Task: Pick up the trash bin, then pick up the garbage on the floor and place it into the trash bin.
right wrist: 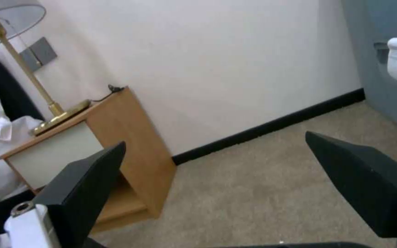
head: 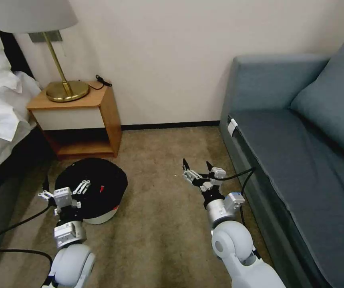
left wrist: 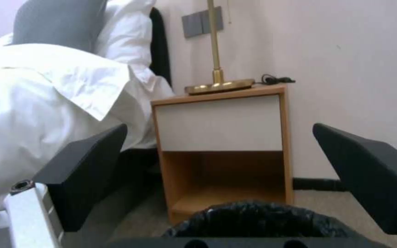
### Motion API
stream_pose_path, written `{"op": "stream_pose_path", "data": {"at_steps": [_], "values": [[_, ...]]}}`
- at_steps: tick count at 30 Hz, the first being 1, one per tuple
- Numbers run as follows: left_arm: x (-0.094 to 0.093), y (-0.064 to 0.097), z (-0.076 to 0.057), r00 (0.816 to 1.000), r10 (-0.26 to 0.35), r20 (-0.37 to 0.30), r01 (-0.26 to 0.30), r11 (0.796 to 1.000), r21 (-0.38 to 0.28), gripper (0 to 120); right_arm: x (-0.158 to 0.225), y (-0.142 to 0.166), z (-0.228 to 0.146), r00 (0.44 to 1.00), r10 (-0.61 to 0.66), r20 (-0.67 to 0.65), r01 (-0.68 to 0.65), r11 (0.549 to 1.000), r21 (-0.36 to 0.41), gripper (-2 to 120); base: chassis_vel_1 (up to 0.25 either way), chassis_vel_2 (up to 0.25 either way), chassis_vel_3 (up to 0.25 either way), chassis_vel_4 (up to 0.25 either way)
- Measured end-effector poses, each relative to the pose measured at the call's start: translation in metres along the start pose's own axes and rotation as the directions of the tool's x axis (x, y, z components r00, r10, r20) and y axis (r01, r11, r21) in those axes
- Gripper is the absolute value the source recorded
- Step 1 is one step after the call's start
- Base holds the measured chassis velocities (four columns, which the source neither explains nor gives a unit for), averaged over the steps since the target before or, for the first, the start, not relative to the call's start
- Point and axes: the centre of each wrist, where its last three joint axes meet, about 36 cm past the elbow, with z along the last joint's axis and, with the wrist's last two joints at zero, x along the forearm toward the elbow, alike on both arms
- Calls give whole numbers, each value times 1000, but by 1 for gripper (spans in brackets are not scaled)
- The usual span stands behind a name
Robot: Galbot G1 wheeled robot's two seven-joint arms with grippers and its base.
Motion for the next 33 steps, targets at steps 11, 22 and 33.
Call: {"op": "stream_pose_path", "data": {"at_steps": [11,22,33], "values": [[0,0,0,1000,-2,-1,2,1000,3,100,-1,0,0,1000,-3,1,3,1000,2,100,0,0,0,0],[-1,0,0,1000,-4,-2,4,1000,4,100,-2,0,1,1000,-6,1,6,1000,2,100,0,0,0,0],[-1,1,0,1000,-4,-2,4,1000,4,100,-2,0,1,1000,-7,1,7,1000,2,100,0,0,0,0]]}}
